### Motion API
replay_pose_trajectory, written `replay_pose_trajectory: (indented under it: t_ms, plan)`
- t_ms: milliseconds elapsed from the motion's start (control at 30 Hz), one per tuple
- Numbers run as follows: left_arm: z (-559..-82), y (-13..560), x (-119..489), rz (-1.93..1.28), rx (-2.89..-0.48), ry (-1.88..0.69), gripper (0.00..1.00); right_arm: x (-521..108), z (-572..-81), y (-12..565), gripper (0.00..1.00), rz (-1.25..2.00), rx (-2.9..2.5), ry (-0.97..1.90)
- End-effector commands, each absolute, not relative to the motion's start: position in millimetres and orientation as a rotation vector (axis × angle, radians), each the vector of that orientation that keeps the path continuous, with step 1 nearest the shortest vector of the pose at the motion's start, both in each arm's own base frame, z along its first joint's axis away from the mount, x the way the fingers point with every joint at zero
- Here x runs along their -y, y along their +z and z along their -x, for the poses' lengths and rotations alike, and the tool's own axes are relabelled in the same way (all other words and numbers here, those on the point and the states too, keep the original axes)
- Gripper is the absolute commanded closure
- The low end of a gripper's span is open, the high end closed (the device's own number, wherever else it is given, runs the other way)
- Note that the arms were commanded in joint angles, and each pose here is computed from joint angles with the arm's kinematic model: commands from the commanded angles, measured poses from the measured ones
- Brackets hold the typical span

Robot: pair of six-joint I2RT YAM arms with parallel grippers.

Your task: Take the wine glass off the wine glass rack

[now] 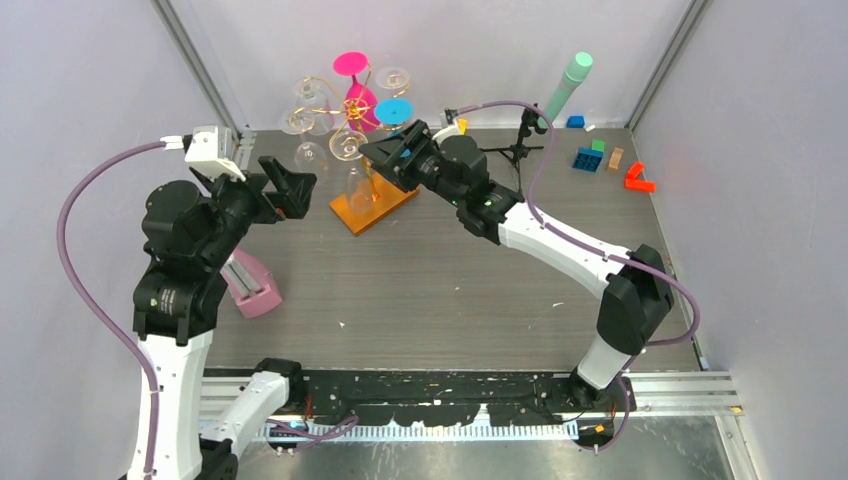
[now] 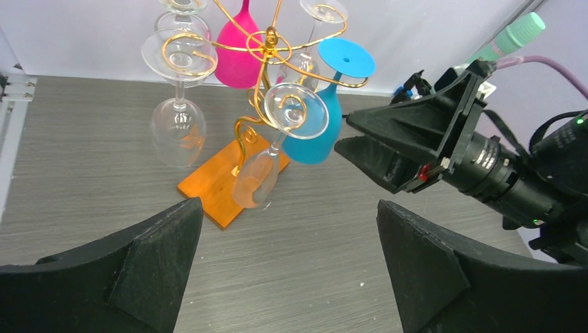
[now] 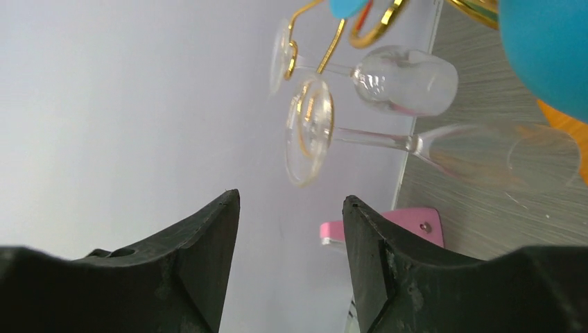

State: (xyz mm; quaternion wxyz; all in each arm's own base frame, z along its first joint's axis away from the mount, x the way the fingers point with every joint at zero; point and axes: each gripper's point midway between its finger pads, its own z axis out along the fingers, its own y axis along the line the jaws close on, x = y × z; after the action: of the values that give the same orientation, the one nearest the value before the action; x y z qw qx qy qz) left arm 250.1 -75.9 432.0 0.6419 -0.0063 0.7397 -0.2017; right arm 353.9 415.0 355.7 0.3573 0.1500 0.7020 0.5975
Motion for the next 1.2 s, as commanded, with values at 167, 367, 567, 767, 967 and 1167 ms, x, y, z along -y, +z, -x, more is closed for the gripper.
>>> replay_pose_trajectory:
  t_ms: [167, 367, 567, 767, 967, 1167]
  plan:
    - [-247.2, 446.6, 68.9, 0.005, -1.639, -0.406, 0.0, -418.0, -385.4, 389.4, 0.46, -0.548, -1.7, 1.507]
    - [-248.3, 442.7, 66.4, 0.008, -1.65, -0.387, 0.0, -424.2, -393.1, 377.0, 0.51, -0.534, -1.745, 1.454]
    - [-249.7, 440.3, 65.3, 0.011, -1.655, -0.379, 0.0, -426.6, -396.4, 373.8, 0.52, -0.507, -1.757, 1.421]
    - [-248.5, 440.8, 64.4, 0.005, -1.656, -0.37, 0.0, -434.4, -396.3, 372.8, 0.6, -0.496, -1.763, 1.461]
    - [-246.0, 442.6, 63.3, 0.006, -1.649, -0.367, 0.0, -438.8, -394.1, 378.6, 0.73, -0.489, -1.747, 1.507]
    - [-242.7, 447.2, 52.5, 0.053, -1.622, -0.324, 0.0, -438.9, -395.3, 383.2, 0.99, -0.466, -1.737, 1.499]
